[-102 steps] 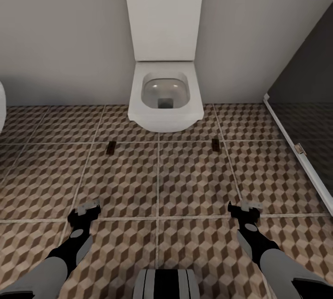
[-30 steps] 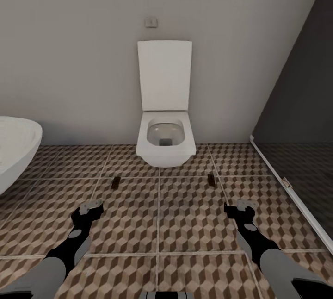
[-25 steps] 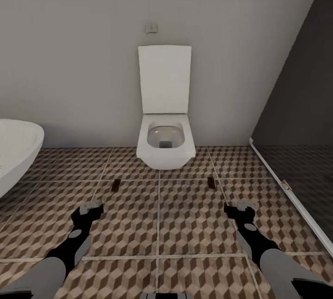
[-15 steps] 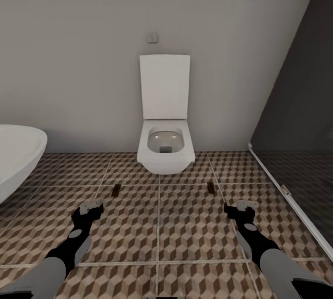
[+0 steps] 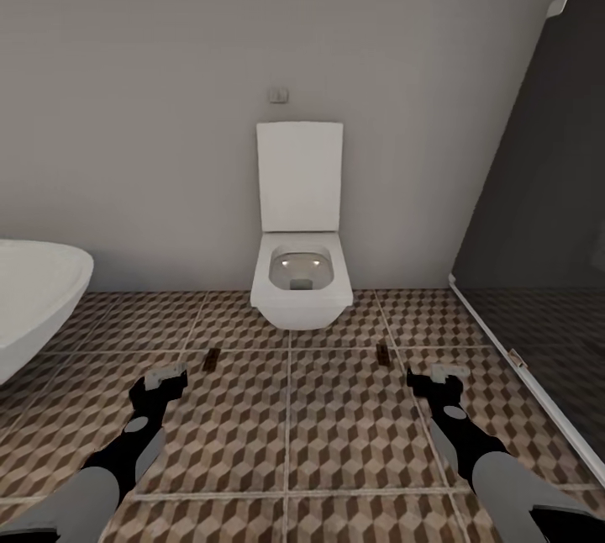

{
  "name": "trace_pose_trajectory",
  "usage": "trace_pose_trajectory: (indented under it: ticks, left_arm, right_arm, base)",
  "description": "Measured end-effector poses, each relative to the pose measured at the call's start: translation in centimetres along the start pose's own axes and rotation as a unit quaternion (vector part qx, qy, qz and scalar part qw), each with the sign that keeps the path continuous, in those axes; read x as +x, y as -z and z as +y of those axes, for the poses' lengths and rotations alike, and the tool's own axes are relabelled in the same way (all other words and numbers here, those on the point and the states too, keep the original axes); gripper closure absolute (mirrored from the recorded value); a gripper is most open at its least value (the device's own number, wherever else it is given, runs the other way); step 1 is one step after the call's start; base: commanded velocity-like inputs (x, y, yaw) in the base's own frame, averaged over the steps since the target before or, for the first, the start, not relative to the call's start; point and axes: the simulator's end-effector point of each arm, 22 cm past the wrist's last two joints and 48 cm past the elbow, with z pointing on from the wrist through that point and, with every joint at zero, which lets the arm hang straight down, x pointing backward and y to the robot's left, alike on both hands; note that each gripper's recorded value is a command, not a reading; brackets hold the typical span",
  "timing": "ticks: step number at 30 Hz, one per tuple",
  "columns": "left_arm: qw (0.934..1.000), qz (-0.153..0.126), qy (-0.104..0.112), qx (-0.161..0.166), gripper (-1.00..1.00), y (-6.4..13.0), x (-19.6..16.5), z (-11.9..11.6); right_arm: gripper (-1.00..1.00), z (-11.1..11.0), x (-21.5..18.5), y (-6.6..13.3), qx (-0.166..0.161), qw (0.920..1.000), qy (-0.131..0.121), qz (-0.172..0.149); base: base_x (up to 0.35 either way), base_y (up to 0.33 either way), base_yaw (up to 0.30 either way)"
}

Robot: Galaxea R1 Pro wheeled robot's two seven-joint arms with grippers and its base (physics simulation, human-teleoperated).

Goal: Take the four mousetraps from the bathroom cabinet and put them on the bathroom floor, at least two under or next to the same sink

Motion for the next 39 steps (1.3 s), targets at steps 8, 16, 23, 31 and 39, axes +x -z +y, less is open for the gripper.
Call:
trace_pose_trajectory:
  ticks: [8,16,23,31,39]
  left_arm:
    - [0.9999,-0.012,0.005,-0.001,-1.0,0.5,-1.7,0.3]
    - [0.9998,-0.015,0.009,-0.003,-1.0,1.2,-2.4,0.6]
    - [0.9998,-0.015,0.014,-0.004,-1.0,1.9,-2.9,0.8]
    - [0.9998,-0.012,0.017,-0.006,-1.0,2.7,-3.1,1.0]
    - [0.9998,-0.004,0.018,-0.009,-1.0,3.6,-2.8,1.6]
  right_arm:
    - [-1.0,-0.2,-2.0,0.7,0.0,0.9999,-0.004,-0.016]
    - [-1.0,-0.8,-4.0,1.4,0.007,0.9994,-0.014,-0.03]
    - [-1.0,-1.3,-5.7,2.0,0.014,0.9987,-0.022,-0.043]
    - [-1.0,-1.7,-7.6,2.9,0.018,0.9978,-0.027,-0.058]
    - [-1.0,-1.9,-9.4,3.7,0.016,0.997,-0.03,-0.07]
  base:
    - [0.0,0.0,0.0]
    - [0.0,0.0,0.0]
    - [0.0,0.0,0.0]
    - [0.0,0.0,0.0]
    - [0.0,0.0,0.0]
